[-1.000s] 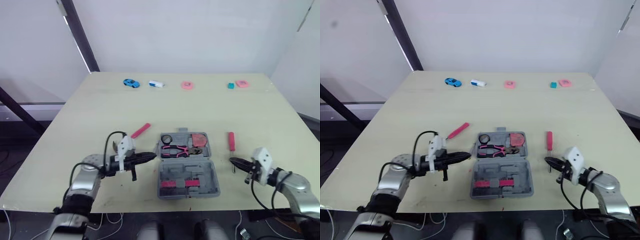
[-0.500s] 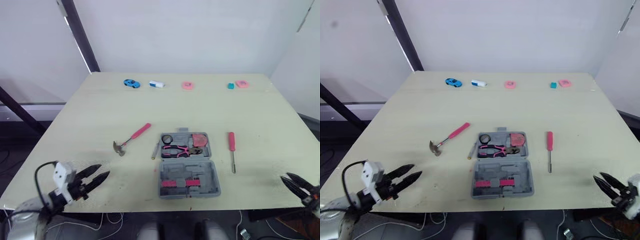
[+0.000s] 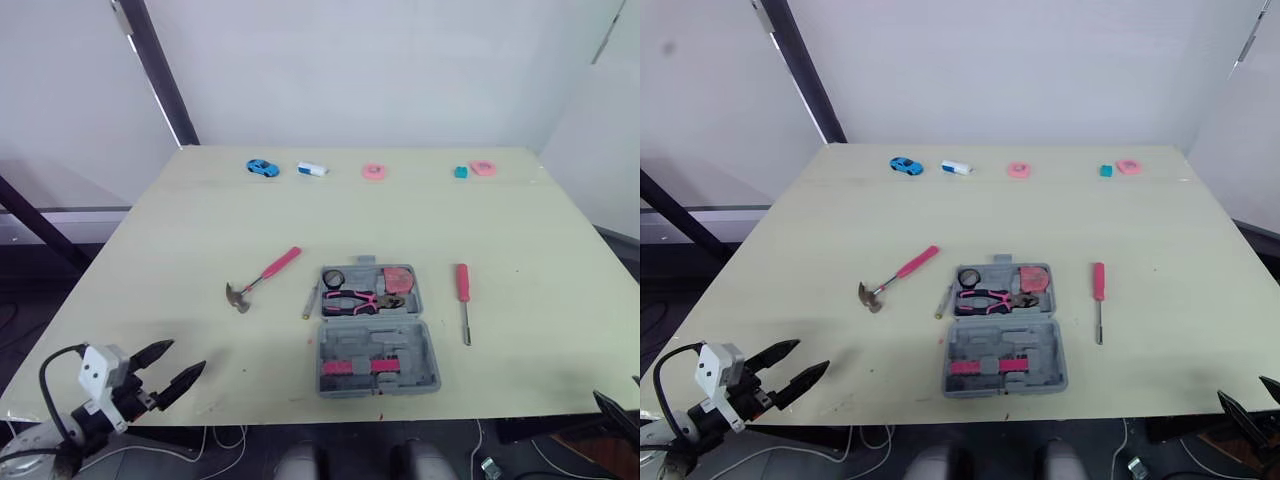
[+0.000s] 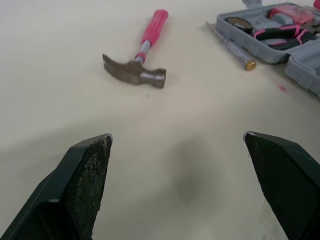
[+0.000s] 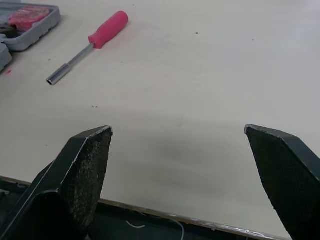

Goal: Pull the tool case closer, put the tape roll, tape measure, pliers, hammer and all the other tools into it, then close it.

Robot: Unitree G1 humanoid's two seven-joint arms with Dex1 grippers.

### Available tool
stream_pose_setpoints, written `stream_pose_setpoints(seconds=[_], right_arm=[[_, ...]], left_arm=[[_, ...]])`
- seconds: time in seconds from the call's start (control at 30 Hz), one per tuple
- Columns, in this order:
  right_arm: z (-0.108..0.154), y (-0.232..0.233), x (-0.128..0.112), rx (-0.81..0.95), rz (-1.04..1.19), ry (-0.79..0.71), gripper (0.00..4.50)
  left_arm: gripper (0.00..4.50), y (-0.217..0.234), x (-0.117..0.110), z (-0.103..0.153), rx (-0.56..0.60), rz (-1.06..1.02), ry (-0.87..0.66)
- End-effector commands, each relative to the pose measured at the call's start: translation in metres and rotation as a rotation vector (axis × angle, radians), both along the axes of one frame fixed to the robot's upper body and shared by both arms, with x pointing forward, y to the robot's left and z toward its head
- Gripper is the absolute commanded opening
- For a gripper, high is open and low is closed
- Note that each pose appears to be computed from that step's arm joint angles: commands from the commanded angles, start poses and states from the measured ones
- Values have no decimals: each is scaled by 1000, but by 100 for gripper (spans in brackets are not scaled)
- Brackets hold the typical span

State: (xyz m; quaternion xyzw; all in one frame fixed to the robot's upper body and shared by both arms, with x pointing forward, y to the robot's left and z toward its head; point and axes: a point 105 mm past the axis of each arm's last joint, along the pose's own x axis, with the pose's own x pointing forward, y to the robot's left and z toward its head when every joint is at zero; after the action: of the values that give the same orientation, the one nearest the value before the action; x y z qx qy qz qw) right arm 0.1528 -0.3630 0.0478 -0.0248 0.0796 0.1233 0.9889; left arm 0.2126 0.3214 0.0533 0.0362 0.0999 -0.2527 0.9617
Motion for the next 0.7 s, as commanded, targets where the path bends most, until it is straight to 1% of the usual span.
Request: stream_pose_setpoints(seconds=[0.03,0.27,0.43,0.53,0.7], right_arm=[[12,2,5,-20,18,-52,446],[23,28,14,15,129,-71,446],[38,56,31,29,227,-106,446],[51,75,43,41,298,-128,446],[62,97,55,49,374,-154,446]], left_arm=[[450,0,1,5,6,-5,-20],[450,-20,2,9,-15,-64,-9],[450,-44,6,11,-29,-132,4],[450,-62,16,16,-30,-158,-17],[450,-83,33,24,-44,-166,-49]])
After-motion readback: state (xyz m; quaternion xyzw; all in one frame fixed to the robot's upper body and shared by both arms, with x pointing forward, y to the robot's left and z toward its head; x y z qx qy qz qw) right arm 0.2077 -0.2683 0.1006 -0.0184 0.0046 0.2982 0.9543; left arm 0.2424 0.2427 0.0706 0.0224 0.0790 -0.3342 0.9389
